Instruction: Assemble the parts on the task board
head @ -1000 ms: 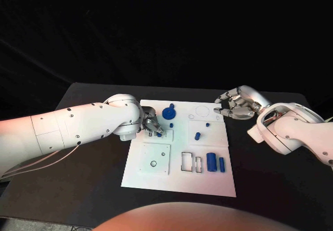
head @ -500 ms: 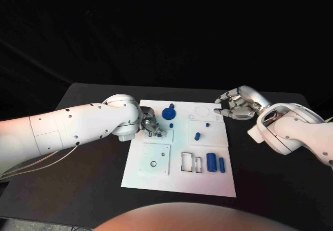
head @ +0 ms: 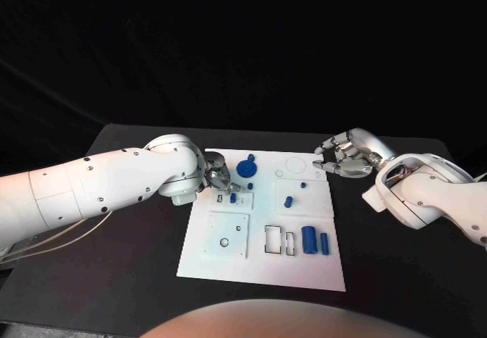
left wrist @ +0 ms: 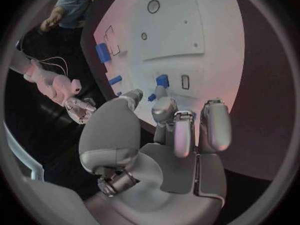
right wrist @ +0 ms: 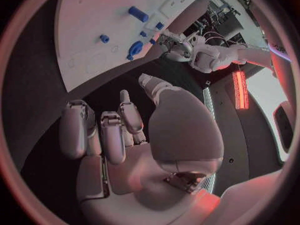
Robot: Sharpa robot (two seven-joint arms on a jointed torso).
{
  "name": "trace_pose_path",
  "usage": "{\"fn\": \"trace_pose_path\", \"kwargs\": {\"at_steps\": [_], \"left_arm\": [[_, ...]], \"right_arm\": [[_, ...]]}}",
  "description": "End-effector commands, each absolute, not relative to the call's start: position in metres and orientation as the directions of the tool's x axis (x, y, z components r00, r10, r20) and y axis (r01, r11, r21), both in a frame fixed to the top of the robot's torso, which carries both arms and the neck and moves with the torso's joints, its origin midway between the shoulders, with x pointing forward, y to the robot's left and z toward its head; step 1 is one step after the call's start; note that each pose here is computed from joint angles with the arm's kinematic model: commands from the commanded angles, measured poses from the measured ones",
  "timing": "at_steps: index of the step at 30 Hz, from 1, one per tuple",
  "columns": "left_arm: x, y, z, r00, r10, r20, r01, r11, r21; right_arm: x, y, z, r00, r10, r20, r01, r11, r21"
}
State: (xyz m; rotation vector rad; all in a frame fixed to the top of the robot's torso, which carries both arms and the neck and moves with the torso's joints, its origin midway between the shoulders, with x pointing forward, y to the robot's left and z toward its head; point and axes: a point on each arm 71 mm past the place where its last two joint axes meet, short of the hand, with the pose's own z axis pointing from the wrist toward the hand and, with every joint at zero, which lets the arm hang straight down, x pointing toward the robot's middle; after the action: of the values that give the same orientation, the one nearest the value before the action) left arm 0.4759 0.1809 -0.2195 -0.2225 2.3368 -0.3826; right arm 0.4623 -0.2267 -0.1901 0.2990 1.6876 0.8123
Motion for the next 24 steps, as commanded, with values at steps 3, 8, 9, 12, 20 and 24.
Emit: {"fn": "trace_pose_path", "kwargs": {"at_steps": [3, 8, 9, 12, 20, 24], "left_arm": [[0.480, 0.186, -0.214, -0.696, -0.315, -0.646, -0.073, 0.925, -0.373], [0.487, 0.195, -0.209, -0.687, -0.317, -0.654, -0.083, 0.928, -0.363], [0.490, 0.197, -0.208, -0.683, -0.315, -0.659, -0.083, 0.930, -0.358], [0.500, 0.203, -0.204, -0.662, -0.309, -0.683, -0.085, 0.936, -0.341], [0.517, 0.212, -0.199, -0.621, -0.302, -0.723, -0.097, 0.945, -0.312], [0.521, 0.214, -0.198, -0.611, -0.300, -0.732, -0.102, 0.948, -0.303]], "right_arm": [[0.462, -0.227, -0.190, -0.287, 0.588, -0.756, -0.222, 0.727, 0.650], [0.462, -0.228, -0.190, -0.286, 0.588, -0.756, -0.221, 0.728, 0.649], [0.462, -0.228, -0.190, -0.286, 0.588, -0.756, -0.220, 0.728, 0.649], [0.462, -0.228, -0.191, -0.286, 0.588, -0.756, -0.220, 0.728, 0.649], [0.463, -0.228, -0.191, -0.286, 0.588, -0.757, -0.221, 0.728, 0.649], [0.463, -0.227, -0.191, -0.286, 0.588, -0.757, -0.221, 0.728, 0.649]]}}
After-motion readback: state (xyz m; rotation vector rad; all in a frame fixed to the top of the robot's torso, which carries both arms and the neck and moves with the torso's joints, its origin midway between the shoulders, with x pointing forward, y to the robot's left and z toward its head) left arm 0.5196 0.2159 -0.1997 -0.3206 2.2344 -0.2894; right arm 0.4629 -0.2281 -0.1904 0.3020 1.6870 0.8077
